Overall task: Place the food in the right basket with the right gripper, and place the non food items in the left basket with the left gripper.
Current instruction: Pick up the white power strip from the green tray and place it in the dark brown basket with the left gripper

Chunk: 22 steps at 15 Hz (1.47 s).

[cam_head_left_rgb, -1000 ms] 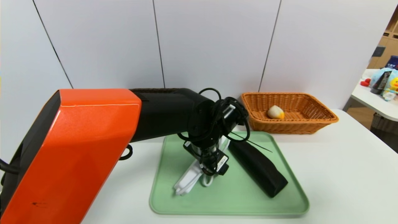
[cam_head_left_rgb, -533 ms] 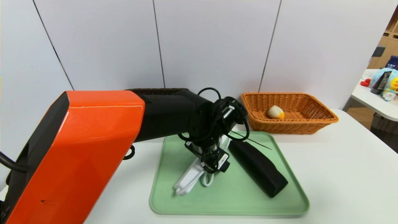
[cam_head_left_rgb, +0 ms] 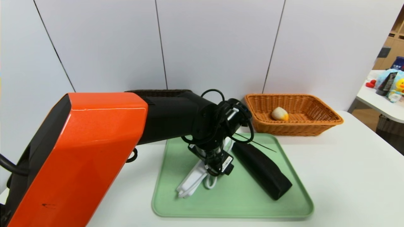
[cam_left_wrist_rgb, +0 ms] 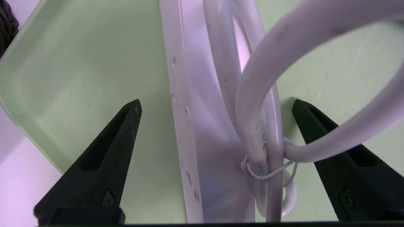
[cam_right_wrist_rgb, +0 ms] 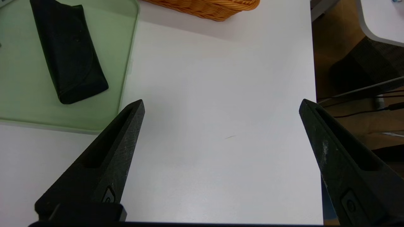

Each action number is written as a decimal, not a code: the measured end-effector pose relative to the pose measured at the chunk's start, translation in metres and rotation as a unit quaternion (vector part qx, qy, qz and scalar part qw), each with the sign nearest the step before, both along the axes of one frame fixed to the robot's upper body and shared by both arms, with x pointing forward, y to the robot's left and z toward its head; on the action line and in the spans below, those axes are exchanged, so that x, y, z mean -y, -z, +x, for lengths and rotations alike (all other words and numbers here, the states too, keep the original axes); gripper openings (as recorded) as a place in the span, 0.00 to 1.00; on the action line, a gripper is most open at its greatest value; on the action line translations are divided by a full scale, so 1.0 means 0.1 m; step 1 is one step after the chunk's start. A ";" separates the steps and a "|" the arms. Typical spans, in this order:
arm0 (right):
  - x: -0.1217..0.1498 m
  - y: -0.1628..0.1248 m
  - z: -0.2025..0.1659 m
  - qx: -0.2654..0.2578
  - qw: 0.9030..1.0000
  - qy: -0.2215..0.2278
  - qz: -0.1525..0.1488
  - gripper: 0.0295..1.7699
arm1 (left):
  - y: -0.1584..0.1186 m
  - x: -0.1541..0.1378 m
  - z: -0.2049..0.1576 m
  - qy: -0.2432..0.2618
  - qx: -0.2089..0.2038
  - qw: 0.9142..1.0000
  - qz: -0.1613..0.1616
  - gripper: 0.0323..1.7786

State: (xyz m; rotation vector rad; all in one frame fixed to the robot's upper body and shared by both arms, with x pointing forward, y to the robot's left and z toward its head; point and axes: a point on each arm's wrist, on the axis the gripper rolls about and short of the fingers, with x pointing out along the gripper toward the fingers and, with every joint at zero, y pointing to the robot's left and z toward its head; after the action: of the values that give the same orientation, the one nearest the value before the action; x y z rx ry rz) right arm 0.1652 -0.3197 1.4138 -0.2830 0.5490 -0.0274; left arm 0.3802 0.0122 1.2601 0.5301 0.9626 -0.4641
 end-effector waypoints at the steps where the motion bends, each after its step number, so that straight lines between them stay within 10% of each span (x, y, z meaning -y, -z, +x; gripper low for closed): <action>1: 0.00 0.00 0.00 0.000 1.000 0.000 0.000 0.96 | 0.00 -0.01 -0.01 0.000 -0.004 1.000 0.005 0.95; 8: 0.00 0.02 0.00 -0.003 1.000 0.000 0.000 0.96 | 0.02 -0.02 -0.01 -0.006 -0.012 1.000 0.005 0.47; 22: 0.00 0.04 0.01 -0.008 1.000 -0.001 -0.002 0.96 | -0.26 -0.14 -0.13 0.001 -0.004 1.000 0.002 0.44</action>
State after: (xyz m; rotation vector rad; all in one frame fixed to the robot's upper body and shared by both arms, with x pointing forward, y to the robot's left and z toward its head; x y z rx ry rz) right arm 0.1661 -0.3193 1.4094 -0.2877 0.5654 -0.0248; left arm 0.3672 0.0258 1.2859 0.5344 0.9710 -0.4669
